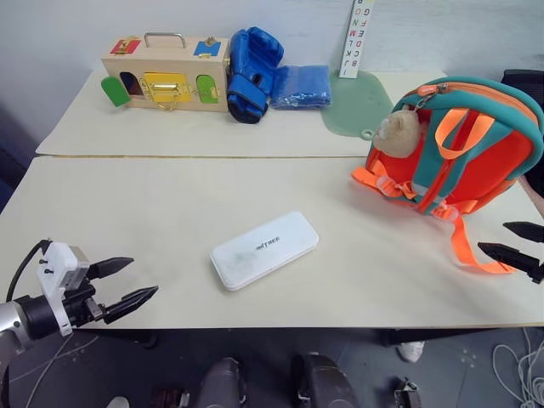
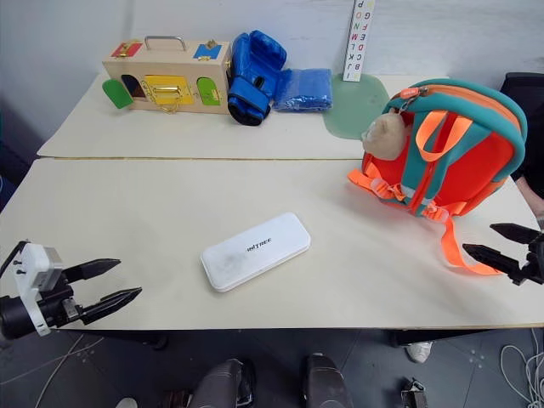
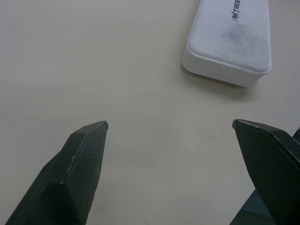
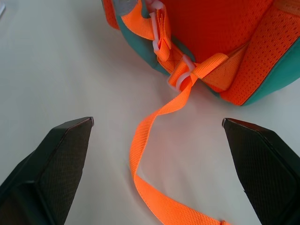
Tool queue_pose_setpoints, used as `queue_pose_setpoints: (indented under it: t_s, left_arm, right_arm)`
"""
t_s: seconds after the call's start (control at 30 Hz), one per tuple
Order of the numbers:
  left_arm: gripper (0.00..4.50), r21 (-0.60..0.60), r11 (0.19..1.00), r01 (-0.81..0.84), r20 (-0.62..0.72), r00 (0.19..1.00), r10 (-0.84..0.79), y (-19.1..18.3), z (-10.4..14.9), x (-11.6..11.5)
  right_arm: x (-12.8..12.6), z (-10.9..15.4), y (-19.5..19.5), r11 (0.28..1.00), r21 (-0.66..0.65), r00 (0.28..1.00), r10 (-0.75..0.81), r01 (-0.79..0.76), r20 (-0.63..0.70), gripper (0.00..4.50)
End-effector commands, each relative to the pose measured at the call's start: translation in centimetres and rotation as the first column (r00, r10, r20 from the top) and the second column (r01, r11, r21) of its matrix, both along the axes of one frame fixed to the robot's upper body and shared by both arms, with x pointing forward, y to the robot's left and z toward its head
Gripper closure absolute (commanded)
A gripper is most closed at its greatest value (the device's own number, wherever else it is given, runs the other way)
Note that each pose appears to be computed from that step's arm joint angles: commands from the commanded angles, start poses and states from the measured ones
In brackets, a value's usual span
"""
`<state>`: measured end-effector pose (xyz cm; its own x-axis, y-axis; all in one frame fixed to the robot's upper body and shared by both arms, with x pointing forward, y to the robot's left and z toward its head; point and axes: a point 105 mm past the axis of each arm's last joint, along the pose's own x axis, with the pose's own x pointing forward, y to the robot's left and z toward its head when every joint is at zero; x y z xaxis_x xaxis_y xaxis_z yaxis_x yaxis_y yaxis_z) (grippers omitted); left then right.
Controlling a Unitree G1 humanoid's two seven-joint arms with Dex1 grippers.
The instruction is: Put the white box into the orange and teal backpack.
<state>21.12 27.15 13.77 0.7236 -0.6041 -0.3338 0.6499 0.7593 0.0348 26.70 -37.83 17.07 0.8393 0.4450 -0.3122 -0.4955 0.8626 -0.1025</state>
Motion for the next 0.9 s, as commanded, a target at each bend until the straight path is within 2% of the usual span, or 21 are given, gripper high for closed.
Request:
queue_pose_setpoints:
  t_s: [0.03,0.43,0.6,0.67,0.7,0.77,0.9]
  left_arm:
    - [0.03,-0.002,1.0,-0.007,0.036,0.999,0.007,0.1,0.8,-0.1]
    - [0.03,-0.006,1.0,-0.005,0.004,1.0,0.005,-0.3,0.2,0.2]
    - [0.03,-0.021,0.998,0.062,-0.034,0.997,-0.062,-2.0,0.0,0.2]
    - [0.0,-0.021,0.992,0.125,-0.048,0.991,-0.126,-3.4,-0.3,0.0]
    - [0.19,-0.019,0.988,0.155,-0.056,0.986,-0.156,-4.2,-0.6,0.0]
    - [0.65,-0.01,0.98,0.2,-0.073,0.977,-0.2,-5.3,-1.1,0.0]
    - [1.91,0.026,0.968,0.249,-0.076,0.966,-0.247,-6.8,-2.3,1.2]
  right_arm:
    - [0.1,1.2,-0.2,1.0,-0.029,1.0,-0.002,0.003,0.023,0.0]
    - [0.5,1.6,0.1,0.998,-0.055,0.999,-0.013,0.016,0.048,0.0]
    - [1.2,1.9,3.0,0.995,-0.055,0.995,0.085,-0.082,0.055,0.0]
    - [1.3,1.9,5.4,0.985,-0.037,0.985,0.168,-0.166,0.047,0.4]
    - [1.3,1.8,6.9,0.975,-0.031,0.975,0.219,-0.218,0.038,0.63]
    - [1.4,1.5,9.3,0.954,-0.026,0.954,0.299,-0.298,0.026,1.33]
    - [2.5,0.7,13.9,0.908,-0.028,0.908,0.418,-0.418,0.02,2.77]
